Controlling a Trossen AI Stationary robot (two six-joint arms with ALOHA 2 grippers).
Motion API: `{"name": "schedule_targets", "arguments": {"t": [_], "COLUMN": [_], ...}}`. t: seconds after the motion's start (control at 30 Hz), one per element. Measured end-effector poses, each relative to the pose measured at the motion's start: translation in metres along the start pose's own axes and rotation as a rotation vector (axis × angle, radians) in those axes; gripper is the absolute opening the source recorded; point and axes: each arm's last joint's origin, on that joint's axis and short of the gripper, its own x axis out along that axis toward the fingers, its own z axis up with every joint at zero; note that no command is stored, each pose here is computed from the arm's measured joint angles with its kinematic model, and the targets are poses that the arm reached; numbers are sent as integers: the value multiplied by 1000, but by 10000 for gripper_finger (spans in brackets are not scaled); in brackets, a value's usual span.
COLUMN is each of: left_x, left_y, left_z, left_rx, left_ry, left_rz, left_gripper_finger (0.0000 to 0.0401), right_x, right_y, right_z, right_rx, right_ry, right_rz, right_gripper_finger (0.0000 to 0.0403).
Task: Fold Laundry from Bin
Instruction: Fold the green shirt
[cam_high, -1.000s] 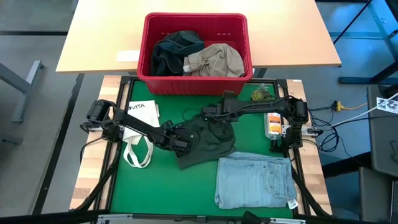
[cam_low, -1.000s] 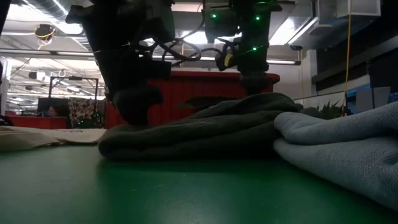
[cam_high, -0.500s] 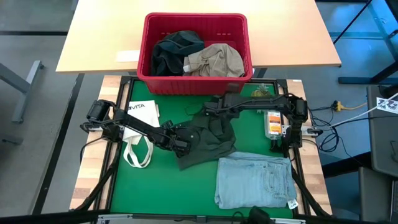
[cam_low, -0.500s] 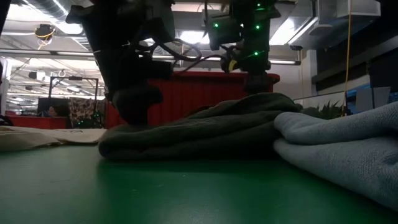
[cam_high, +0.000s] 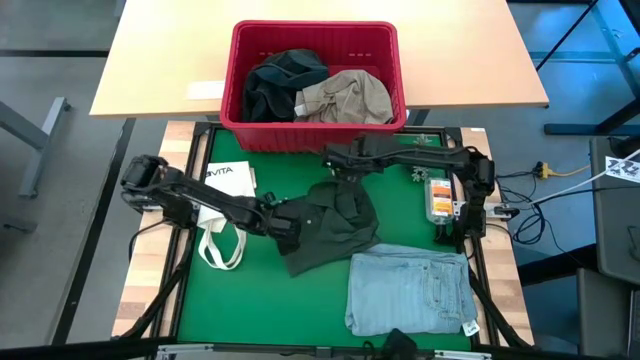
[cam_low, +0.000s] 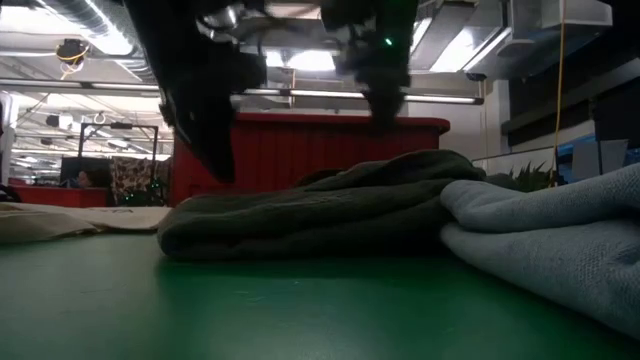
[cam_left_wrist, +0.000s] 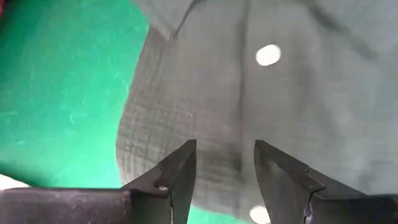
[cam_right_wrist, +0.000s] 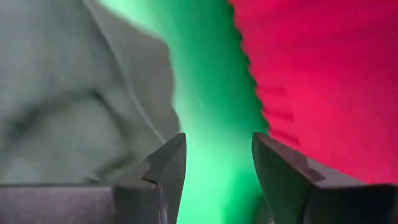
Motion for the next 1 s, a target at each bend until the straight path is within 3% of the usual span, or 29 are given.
{"name": "schedule_targets", "arguments": {"t": [0.2, 0.3, 0.6, 0.77, 1.0], "left_x": [-47, -68, -107, -110, -110], "left_y": [17, 29, 51, 53, 53], "left_z": [0, -1, -5, -6, -6], "left_rx": [7, -5, -30, -17, -10], "left_ry": [-101, -137, -252, -262, -256], "left_rz": [-42, -54, -114, -118, -113], "left_gripper_finger": [155, 155, 155, 155, 155], "right_x": [-13, -17, 2, 25, 49], "right_y": [10, 27, 77, 98, 107], "right_z": [28, 38, 41, 44, 46], "right_rx": [162, 265, 462, 558, 749], "right_ry": [-252, -338, -340, -321, -279], "right_rz": [253, 316, 194, 163, 145], "right_gripper_finger": [184, 184, 184, 184, 184]}}
